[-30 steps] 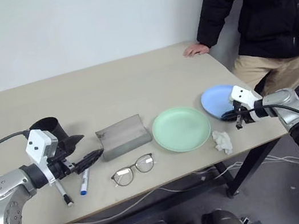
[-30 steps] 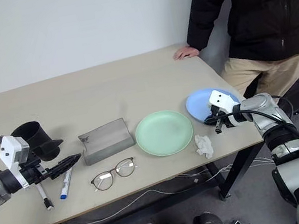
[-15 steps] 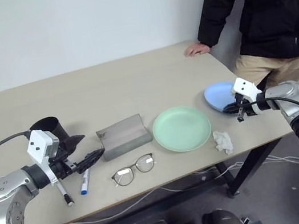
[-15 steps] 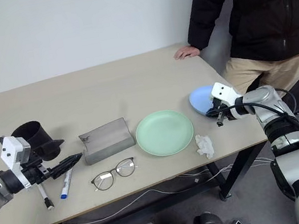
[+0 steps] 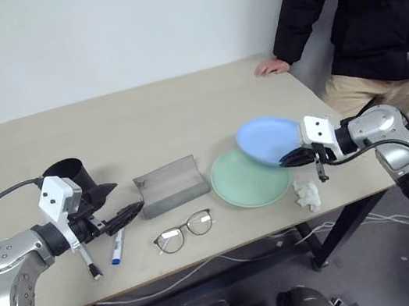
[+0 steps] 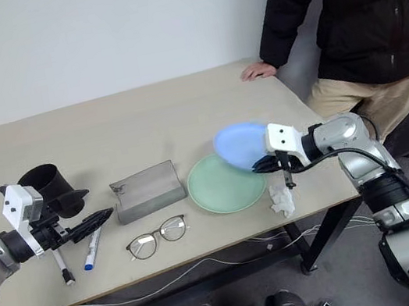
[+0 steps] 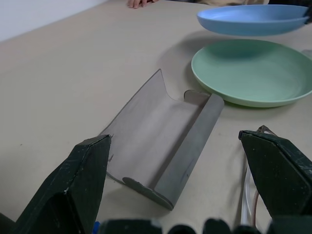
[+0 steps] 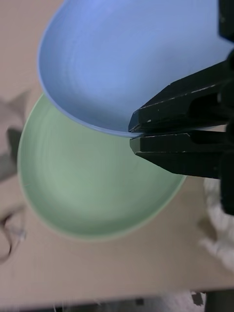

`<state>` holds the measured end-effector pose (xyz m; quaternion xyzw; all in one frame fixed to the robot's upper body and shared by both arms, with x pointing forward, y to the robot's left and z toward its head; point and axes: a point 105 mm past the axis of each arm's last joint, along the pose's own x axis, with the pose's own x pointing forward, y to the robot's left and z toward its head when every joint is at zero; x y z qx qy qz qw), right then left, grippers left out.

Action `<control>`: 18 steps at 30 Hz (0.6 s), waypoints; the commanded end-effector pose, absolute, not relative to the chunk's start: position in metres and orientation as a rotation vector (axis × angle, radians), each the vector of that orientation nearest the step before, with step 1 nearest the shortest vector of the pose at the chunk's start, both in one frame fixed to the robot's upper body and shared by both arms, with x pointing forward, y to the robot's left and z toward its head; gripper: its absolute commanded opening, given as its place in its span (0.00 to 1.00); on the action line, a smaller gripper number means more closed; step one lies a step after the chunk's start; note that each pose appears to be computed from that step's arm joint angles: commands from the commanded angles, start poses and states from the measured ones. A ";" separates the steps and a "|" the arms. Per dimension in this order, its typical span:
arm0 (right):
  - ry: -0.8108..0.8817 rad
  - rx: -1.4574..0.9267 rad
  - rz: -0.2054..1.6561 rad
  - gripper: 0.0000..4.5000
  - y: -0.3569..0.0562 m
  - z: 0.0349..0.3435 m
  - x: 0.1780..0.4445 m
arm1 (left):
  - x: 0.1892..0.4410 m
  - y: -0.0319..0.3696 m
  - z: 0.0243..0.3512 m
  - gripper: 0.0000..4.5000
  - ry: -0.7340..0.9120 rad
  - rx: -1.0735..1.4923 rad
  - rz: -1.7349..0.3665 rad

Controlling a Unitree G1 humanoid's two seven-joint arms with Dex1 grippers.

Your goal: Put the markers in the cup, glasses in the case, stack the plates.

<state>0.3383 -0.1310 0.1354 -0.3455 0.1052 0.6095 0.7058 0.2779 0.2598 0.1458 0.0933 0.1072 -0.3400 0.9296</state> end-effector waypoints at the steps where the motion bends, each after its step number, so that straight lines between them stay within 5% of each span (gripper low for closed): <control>1: 0.127 -0.831 1.423 0.01 -0.115 0.148 0.328 | 0.279 0.260 0.158 1.00 0.179 0.215 -0.698; 18: 0.153 -0.794 1.521 0.01 -0.083 0.116 0.315 | 0.272 0.267 0.159 1.00 0.177 0.213 -0.675</control>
